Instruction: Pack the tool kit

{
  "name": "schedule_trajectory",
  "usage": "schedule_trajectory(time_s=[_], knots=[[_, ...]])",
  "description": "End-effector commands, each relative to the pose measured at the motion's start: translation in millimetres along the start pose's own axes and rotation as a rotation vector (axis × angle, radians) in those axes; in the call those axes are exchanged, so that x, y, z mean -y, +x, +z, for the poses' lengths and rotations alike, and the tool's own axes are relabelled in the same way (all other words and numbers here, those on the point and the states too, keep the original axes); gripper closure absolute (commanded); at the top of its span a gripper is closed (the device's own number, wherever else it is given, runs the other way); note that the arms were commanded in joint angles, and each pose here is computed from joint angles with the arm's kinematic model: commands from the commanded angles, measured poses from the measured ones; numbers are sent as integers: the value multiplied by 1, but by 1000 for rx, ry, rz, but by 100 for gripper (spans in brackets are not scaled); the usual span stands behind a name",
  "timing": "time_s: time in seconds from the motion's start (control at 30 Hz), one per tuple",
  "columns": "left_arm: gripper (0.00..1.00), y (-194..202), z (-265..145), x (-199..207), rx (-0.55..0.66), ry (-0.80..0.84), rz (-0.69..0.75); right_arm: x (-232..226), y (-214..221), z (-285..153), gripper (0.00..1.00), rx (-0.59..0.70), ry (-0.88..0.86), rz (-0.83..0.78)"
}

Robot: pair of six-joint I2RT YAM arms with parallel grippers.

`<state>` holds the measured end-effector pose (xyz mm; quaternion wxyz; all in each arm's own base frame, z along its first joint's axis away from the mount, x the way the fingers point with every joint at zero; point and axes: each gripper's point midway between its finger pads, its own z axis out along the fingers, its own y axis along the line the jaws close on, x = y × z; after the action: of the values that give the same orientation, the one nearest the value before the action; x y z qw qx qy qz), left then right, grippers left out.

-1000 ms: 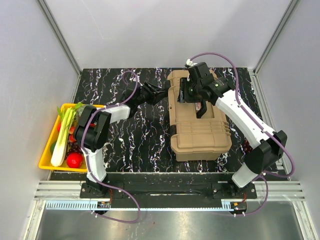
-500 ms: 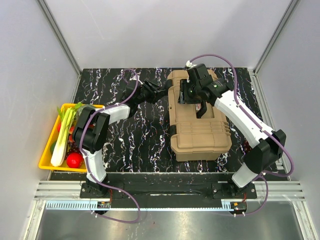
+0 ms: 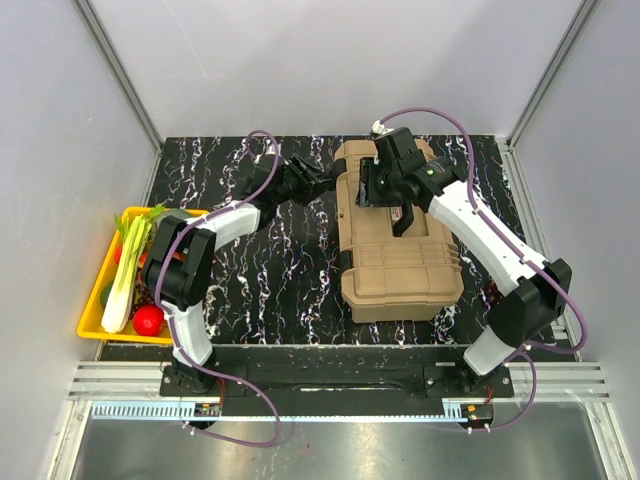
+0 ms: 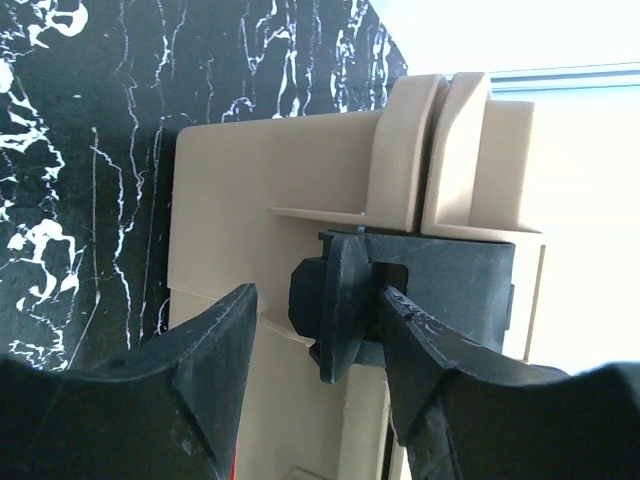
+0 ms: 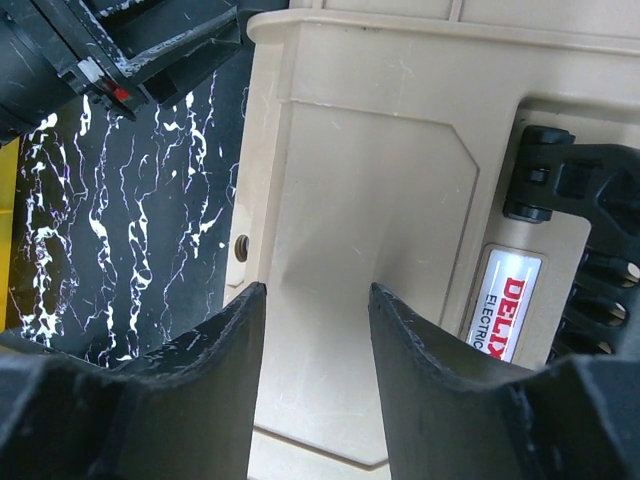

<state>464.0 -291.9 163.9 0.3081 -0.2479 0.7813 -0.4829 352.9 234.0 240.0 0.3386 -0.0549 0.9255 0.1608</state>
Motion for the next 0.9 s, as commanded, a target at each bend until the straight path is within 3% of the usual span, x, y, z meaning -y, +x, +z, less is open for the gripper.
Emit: schedule_trajectory(time_s=[0.0,0.2,0.3,0.5,0.7,0.87], knots=[[41,8,-9,38,-13,27,106,2,0,6,48,-9,23,4],[31,16,0,16,-47,-54,148,2,1,8,47,-13,21,3],[30,18,0,8,-50,-94,153,2,1,7,47,-11,22,5],[40,17,-1,-20,-44,-204,152,3,2,8,47,-14,26,5],[41,21,2,-31,-61,-238,149,3,3,9,47,-18,28,7],[50,17,-4,-47,-43,-326,144,3,3,8,47,-15,27,12]])
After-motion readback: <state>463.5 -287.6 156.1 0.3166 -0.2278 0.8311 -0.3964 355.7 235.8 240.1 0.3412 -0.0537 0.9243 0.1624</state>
